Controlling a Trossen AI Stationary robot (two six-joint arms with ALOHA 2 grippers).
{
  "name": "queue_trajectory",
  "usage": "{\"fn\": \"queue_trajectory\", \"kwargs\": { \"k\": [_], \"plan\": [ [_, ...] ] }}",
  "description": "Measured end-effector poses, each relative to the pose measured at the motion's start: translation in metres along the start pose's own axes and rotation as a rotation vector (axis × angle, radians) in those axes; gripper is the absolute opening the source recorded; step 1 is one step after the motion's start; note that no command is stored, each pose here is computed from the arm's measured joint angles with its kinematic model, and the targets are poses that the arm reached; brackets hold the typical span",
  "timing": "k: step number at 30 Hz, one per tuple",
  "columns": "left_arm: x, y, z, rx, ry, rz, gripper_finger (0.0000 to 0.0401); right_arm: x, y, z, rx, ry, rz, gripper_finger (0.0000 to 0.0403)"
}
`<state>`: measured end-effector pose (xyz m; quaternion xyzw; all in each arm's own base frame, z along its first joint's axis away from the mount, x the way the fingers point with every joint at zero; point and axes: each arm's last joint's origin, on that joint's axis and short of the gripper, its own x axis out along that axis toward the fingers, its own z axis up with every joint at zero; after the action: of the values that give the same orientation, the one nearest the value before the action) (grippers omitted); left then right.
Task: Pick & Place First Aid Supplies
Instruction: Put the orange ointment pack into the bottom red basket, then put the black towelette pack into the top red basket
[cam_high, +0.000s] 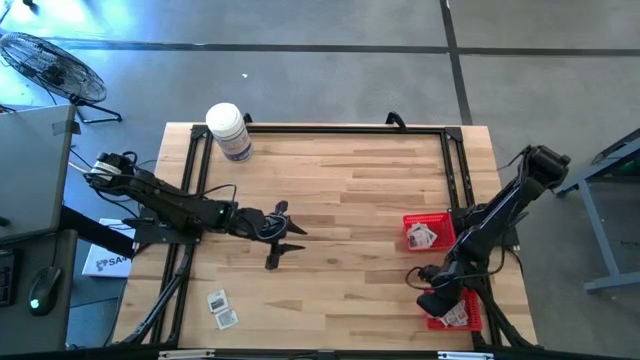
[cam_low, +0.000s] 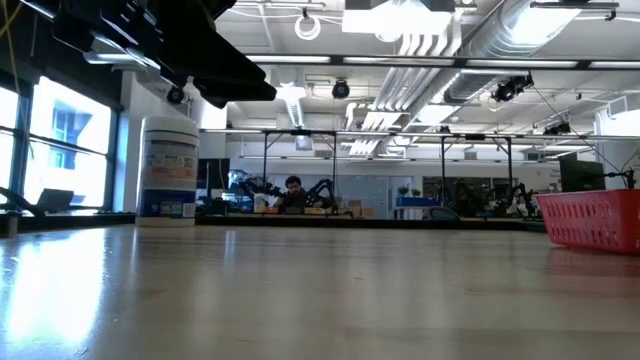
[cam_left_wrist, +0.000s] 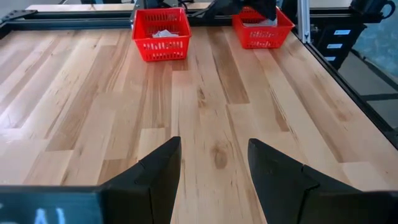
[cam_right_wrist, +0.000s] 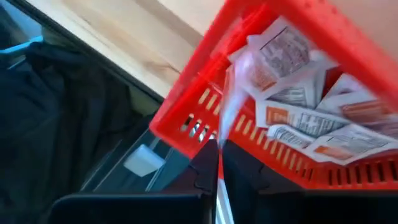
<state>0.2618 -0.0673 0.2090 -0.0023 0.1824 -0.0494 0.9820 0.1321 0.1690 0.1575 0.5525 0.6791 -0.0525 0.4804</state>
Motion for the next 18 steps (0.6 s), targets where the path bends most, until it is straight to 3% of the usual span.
{"fn": "queue_trajectory", "kwargs": {
  "k": [9,14,18],
  "plan": [
    [0.000,0.000,0.000,0.000,-0.001,0.000,0.0183,-0.004,0.000,-0.004,0.073,0.028,-0.093,0.0062],
    [0.000,0.001,0.000,0.000,-0.004,0.032,0.0183,-0.015,0.022,-0.016,0.041,0.028,-0.019,0.0051],
    [0.000,0.001,0.001,-0.012,-0.009,0.041,0.0183,-0.031,0.044,-0.021,-0.070,-0.102,0.061,0.0030]
  ]
}}
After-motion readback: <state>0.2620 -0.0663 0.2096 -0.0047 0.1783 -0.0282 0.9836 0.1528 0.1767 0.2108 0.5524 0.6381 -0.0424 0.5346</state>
